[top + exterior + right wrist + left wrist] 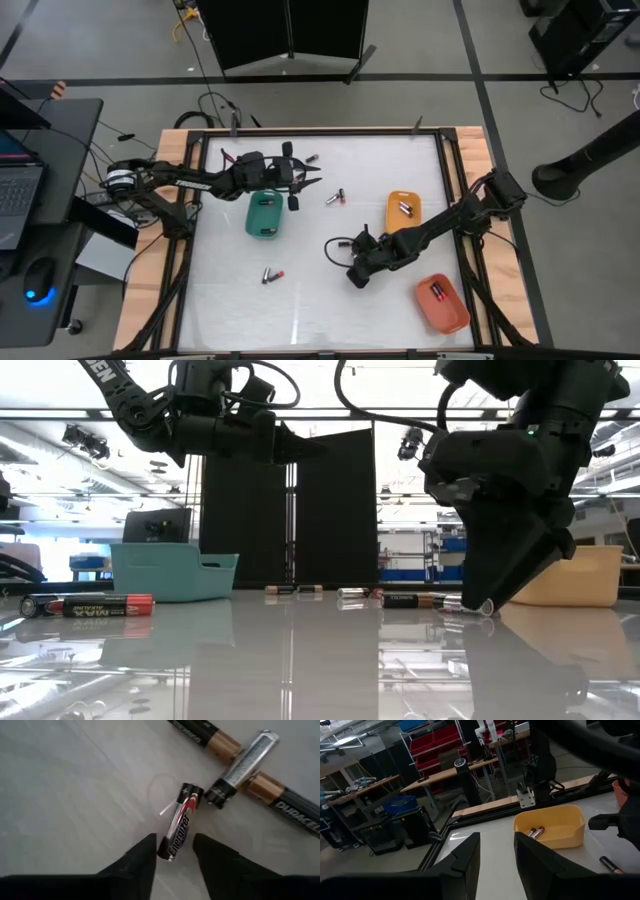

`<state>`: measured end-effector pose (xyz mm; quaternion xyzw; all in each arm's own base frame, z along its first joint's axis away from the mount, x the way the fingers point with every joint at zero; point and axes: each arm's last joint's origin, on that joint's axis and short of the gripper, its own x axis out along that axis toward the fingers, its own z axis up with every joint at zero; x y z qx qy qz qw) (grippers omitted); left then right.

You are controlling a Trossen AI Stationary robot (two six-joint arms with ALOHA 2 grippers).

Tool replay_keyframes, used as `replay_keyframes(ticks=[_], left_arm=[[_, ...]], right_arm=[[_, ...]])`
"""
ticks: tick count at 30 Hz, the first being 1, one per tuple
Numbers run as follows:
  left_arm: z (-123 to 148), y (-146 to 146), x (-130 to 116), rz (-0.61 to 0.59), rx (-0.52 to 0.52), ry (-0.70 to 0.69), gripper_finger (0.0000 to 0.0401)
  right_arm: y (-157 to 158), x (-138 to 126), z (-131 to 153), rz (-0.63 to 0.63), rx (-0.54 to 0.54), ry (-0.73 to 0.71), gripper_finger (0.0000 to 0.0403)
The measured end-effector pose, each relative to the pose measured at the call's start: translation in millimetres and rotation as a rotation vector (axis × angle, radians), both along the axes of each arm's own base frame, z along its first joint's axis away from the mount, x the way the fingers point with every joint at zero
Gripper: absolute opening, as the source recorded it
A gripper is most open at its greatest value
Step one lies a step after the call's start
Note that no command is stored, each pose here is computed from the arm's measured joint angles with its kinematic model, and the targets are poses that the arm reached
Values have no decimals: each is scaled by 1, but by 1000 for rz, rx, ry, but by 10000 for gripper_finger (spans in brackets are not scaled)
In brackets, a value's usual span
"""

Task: Sort batteries
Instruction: Put the silver battery into the yellow bin

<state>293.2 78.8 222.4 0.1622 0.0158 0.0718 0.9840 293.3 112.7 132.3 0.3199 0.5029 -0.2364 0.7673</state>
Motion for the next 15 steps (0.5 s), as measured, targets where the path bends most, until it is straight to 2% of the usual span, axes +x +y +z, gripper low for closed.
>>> replay_keyframes(ticks=[7, 15], left_arm=[[0, 0, 0, 0, -1, 5, 126], [0, 0, 0, -2, 0, 0, 126]], right_arm=[[-1, -1, -3, 32, -29, 25, 67], [3, 3, 9, 182, -5, 46, 63]])
